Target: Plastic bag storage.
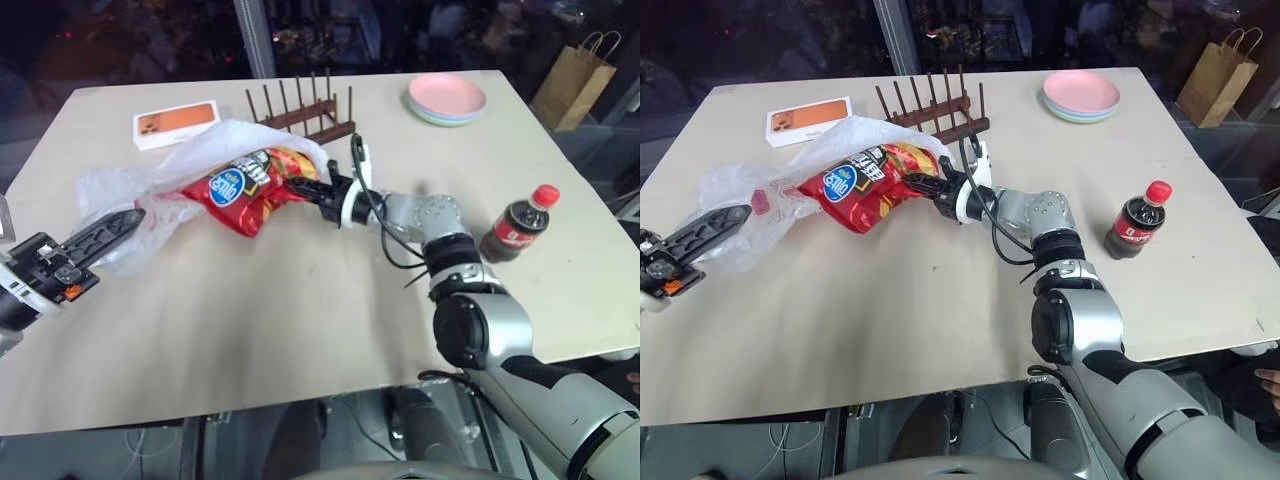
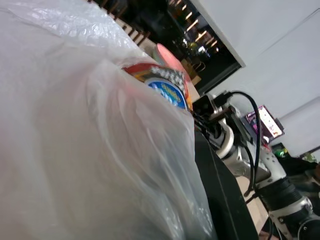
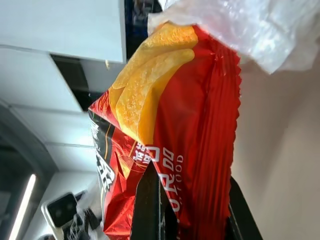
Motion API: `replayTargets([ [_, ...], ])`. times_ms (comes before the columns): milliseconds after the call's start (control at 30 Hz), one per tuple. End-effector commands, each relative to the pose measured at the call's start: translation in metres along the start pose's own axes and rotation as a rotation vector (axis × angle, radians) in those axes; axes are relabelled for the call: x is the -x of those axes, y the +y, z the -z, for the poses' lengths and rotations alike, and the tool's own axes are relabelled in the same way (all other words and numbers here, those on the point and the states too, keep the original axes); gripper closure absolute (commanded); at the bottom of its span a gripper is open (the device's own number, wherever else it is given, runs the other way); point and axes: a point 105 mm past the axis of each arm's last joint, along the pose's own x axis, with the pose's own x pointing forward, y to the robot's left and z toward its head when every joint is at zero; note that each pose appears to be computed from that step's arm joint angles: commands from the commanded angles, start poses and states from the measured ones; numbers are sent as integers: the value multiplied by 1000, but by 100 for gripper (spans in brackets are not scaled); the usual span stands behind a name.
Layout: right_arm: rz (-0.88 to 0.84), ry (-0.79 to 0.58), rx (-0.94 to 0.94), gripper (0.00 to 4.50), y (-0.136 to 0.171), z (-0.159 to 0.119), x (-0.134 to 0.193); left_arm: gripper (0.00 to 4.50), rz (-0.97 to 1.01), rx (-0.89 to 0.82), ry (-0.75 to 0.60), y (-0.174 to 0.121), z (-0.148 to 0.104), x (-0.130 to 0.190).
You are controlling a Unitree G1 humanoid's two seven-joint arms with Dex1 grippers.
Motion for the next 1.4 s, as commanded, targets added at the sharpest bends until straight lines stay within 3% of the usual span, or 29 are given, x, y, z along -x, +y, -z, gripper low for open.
replayTargets([
  [33,-115,-23,12,444,38,-10,-9,450,10,-25,-35,-6,-12,2],
  [200,-60,5,144,444,42,-6,-14,450,17,-48,-7,-8,-8,-1],
  [333,30,61,348,444,32,22,-33,450,128,-124,64,-36,9,-25],
  [567,16,91,318,444,26,42,-38,450,284,-142,154,-77,49,-52],
  [633,0,146,333,444,26,51,-36,450,302,-131,159,-81,56,-57],
  [767,-22,323,291,444,20,95,-39,450,336,-122,172,-89,69,-65],
  [933,20,268,225,444,13,102,-57,450,346,-96,184,-97,79,-58],
  [1000,70,178,303,444,9,96,-69,450,335,-77,179,-98,82,-55],
  [1100,90,157,456,444,1,98,-77,450,310,-36,139,-98,84,-51],
  [1200,19,171,516,319,6,90,-72,450,273,19,53,-95,79,-54],
  [1300,-30,189,744,180,12,67,-51,450,236,72,-26,-87,76,-60],
  [1400,-64,189,866,180,17,49,-21,450,206,97,-91,-79,71,-69],
])
